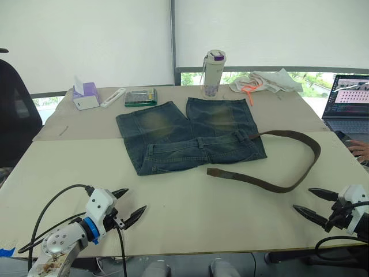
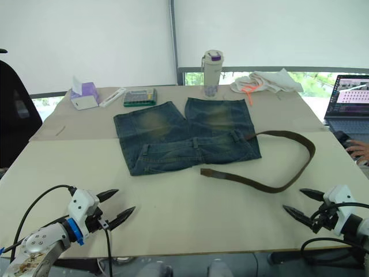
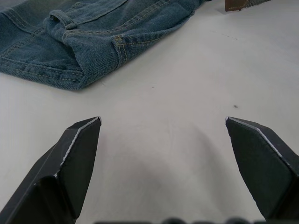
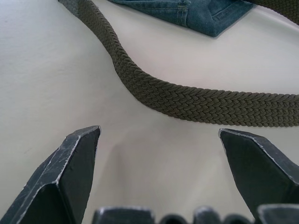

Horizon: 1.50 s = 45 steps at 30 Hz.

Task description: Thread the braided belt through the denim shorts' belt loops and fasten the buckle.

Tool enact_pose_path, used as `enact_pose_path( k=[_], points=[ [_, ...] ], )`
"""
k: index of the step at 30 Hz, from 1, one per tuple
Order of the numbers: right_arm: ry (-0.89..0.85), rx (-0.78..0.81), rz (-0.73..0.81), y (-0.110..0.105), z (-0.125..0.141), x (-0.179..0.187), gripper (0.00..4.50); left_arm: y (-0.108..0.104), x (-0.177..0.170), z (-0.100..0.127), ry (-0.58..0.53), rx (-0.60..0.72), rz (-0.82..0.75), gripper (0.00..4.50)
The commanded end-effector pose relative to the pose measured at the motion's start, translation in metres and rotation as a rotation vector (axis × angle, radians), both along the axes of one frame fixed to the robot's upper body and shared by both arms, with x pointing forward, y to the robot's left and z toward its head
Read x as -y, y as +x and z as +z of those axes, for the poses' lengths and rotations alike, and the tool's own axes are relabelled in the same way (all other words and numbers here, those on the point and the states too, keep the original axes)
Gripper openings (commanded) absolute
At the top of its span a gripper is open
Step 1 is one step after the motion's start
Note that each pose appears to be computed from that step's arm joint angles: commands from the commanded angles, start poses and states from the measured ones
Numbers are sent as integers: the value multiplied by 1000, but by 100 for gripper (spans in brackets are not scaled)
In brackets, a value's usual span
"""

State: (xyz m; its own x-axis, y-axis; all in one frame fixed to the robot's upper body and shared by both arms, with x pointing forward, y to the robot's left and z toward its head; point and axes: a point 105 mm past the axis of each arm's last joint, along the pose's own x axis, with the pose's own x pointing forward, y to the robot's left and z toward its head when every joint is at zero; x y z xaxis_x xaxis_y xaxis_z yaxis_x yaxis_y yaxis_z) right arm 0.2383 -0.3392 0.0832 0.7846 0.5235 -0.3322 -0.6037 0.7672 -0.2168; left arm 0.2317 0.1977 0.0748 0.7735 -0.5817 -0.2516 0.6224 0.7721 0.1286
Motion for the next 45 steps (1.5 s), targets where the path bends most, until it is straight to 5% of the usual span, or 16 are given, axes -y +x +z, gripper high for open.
enact_pose_path(
  k=[1, 13, 18, 22, 28, 36, 45],
  points=[
    [-42, 54, 4, 2, 16, 6, 449, 2, 1, 7, 7, 28, -19, 450],
    [-15, 109, 54, 10, 34, -4, 449, 4, 1, 11, -7, 48, -37, 450],
    [12, 202, 133, 47, 66, -43, 449, -2, 11, 38, -63, 63, -222, 450],
    [-151, 79, 180, 85, 53, -71, 449, 13, 12, 62, -55, 122, -263, 450],
    [-337, 115, 274, 138, 54, -113, 449, 17, 17, 78, -26, 124, -334, 450],
    [-613, 34, 286, 175, 33, -119, 449, 19, 12, 94, 5, 156, -309, 450],
    [-576, 11, 322, 177, 32, -126, 156, 15, 14, 96, 8, 169, -276, 450]
  ],
)
